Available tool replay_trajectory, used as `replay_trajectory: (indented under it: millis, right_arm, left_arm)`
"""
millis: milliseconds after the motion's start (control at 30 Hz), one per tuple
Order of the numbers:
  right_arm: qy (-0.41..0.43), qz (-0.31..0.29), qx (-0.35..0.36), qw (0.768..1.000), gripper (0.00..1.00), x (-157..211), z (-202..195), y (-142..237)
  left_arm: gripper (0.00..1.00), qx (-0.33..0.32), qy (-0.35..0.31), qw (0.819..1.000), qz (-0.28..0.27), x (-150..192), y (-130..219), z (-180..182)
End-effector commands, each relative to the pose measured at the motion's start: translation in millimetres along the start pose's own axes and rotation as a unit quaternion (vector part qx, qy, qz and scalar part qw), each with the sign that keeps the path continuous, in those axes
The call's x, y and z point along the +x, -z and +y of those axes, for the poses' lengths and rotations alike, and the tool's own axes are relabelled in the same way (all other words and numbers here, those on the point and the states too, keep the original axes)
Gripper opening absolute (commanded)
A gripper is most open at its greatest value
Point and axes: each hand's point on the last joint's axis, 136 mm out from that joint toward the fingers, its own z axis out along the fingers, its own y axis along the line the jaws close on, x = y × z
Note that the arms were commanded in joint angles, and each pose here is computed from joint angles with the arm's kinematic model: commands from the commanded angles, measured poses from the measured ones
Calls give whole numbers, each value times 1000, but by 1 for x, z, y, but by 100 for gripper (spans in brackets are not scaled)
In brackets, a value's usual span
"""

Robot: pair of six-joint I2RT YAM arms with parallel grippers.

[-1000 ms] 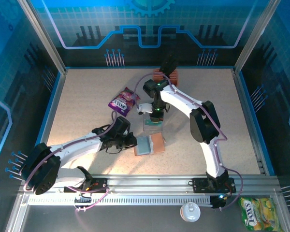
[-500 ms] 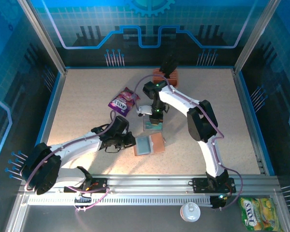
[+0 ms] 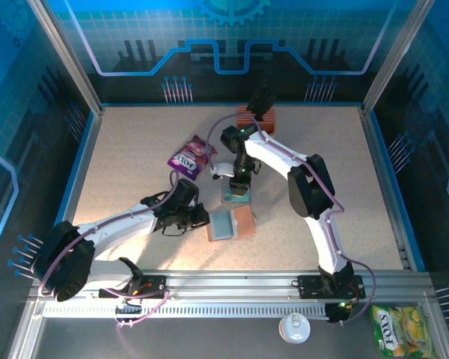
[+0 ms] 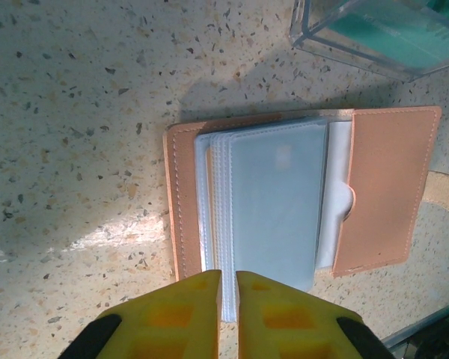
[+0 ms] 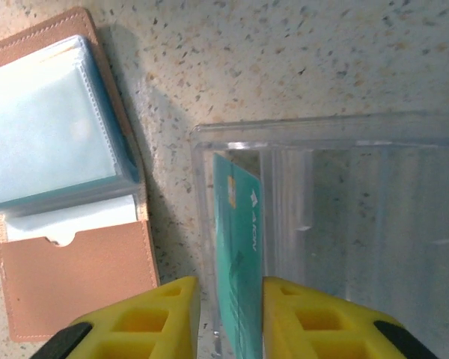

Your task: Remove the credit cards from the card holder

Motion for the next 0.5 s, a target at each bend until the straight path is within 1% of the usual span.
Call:
replay_trajectory:
  millis: [0,67,200,333,467]
  right_arm:
    - [-18,-30,63,997,28,-6,-16,35]
    - [-26,-45,86,995,28,-9,-17,49]
    - [-43,-80,104,990,28,-14,-9,66]
    - [-83,-115,123,982,28,-20,-3,68]
    - [-140,-154,116,971,28,-28,12,65]
  left_arm:
    - [14,5,-10,1000,2,-2,6,-4]
    - [14,6,-10,1000,0,-3,8,-5]
    - [14,8,-11,1000,0,-4,7,-6]
    - [14,8,-14,1000,5,-4,6,-8]
    - [14,12,-12,1000,7,-4,4,-9]
